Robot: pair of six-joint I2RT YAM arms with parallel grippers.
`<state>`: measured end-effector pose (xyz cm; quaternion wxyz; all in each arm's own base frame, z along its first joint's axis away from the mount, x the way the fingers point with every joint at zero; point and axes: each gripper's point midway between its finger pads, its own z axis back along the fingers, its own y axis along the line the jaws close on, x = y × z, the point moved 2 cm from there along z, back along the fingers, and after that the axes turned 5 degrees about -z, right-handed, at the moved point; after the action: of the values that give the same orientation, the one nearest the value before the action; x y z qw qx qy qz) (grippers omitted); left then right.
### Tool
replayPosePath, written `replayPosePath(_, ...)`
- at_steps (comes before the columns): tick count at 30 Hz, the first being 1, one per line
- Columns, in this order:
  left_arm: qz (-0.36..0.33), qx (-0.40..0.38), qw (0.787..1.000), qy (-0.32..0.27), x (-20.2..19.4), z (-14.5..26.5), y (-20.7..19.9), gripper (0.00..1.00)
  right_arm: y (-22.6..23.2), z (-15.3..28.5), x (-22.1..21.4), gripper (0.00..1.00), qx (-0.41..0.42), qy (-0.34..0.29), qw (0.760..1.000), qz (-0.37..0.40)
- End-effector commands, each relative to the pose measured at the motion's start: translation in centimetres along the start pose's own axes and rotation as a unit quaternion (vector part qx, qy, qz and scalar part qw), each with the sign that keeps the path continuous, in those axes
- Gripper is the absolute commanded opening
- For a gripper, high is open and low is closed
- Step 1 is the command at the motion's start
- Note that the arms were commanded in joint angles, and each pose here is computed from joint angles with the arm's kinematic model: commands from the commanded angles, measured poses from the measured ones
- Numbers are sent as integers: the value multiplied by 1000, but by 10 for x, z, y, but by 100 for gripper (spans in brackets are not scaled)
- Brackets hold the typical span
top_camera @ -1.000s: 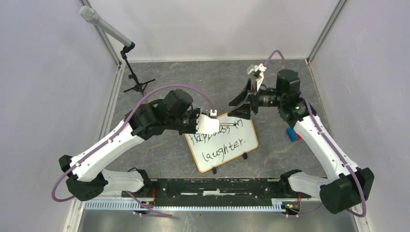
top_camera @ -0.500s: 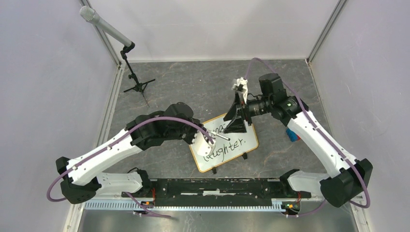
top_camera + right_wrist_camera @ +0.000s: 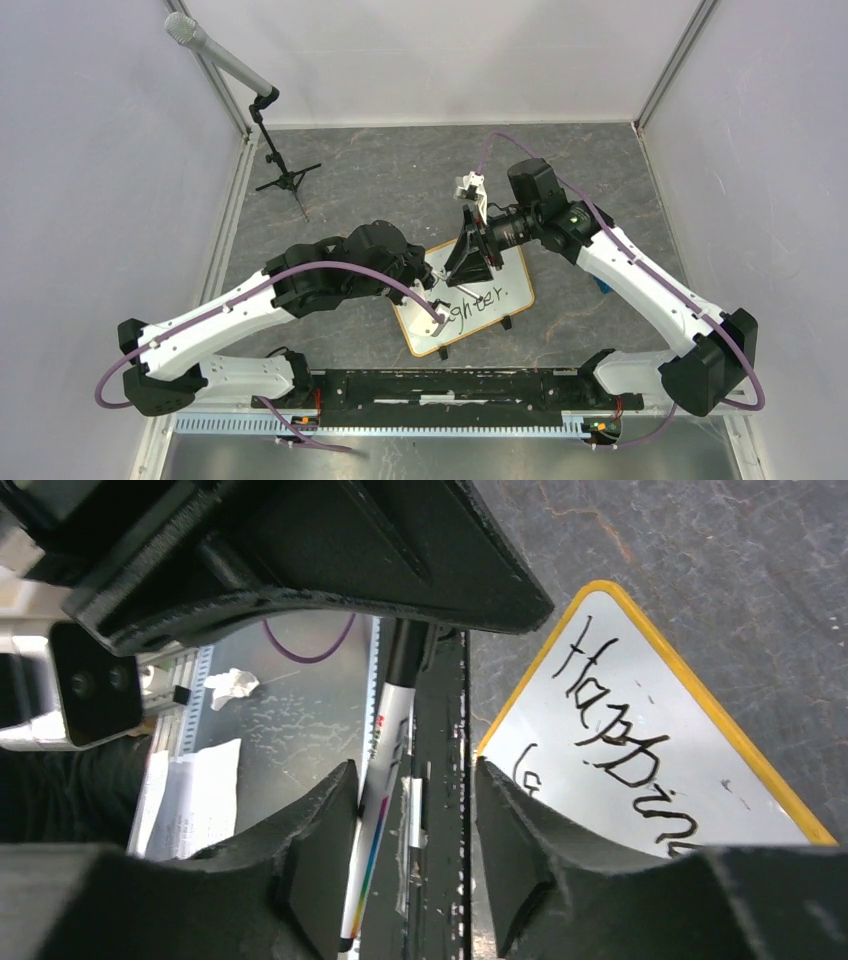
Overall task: Write a sentence on the whiteboard
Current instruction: Pass from the left arm to the right, then put down the whiteboard marker at the center of the board.
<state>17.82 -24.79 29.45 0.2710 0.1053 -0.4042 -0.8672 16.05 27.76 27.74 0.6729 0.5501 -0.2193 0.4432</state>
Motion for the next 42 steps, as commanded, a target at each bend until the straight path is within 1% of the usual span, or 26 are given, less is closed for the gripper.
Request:
replayPosePath(1, -37, 25, 999, 7, 0, -2, 12, 2, 7, -5, 3, 41, 25, -3, 1000, 8)
replayPosePath(3, -35, 26, 999, 8, 0, -2, 12, 2, 7, -6, 1, 28, 27, -1, 1000, 4)
replayPosePath(4, -34, 26, 999, 8, 0, -2, 12, 2, 7, -6, 1, 19, 28, -1, 1000, 3)
replayPosePath(7, -28, 28, 999, 16, -3, -2, 12, 3, 9, -5, 3, 0, 33, -2, 999, 6)
replayPosePath(8, -24, 31, 999, 19, -3, -2, 13, 5, 11, -5, 4, 0, 35, -3, 999, 8)
replayPosePath(10, -14, 38, 999, 22, -4, -2, 15, 22, 13, -4, 7, 0, 39, -6, 999, 13)
replayPosePath(12, -2, 50, 998, 29, -6, -4, 17, 43, 14, -4, 8, 0, 41, -6, 999, 14)
replayPosePath(14, 6, 55, 998, 34, -8, -5, 17, 56, 11, -3, 9, 0, 39, -6, 999, 8)
replayPosePath(16, 16, 56, 998, 33, -8, -5, 17, 66, 3, 1, 10, 0, 32, -10, 999, 0)
replayPosePath(20, 62, 69, 995, 31, -7, -1, 23, 83, -14, 18, 17, 0, 8, -36, 999, -23)
replayPosePath(23, 121, 82, 989, 22, -6, 3, 30, 96, -32, 44, 32, 0, -32, -81, 996, -19)
replayPosePath(24, 151, 87, 984, 18, -6, 5, 33, 100, -38, 53, 36, 0, -48, -95, 994, -14)
replayPosePath(25, 181, 87, 980, 12, -6, 5, 35, 100, -46, 65, 40, 0, -67, -109, 992, -12)
replayPosePath(27, 264, 81, 961, -1, -8, 6, 39, 100, -61, 91, 41, 0, -106, -131, 986, -10)
replayPosePath(29, 369, 58, 928, -2, -15, 4, 36, 100, -81, 119, 33, 0, -148, -150, 977, -28)
replayPosePath(30, 411, 39, 911, -6, -17, 2, 35, 100, -93, 136, 29, 0, -178, -154, 972, -23)
replayPosePath(32, 496, 22, 868, -14, -25, 1, 35, 100, -114, 169, 14, 0, -230, -149, 961, -29)
replayPosePath(34, 567, 17, 823, -33, -35, 4, 38, 100, -132, 196, -7, 0, -282, -130, 950, -41)
replayPosePath(36, 623, 35, 781, -39, -53, 9, 41, 100, -153, 222, -38, 0, -348, -98, 930, -68)
replayPosePath(39, 675, 60, 735, -29, -81, 12, 37, 100, -174, 245, -81, 0, -412, -61, 904, -94)
replayPosePath(42, 720, 69, 691, -7, -110, 13, 16, 100, -191, 253, -123, 0, -459, -19, 881, -110)
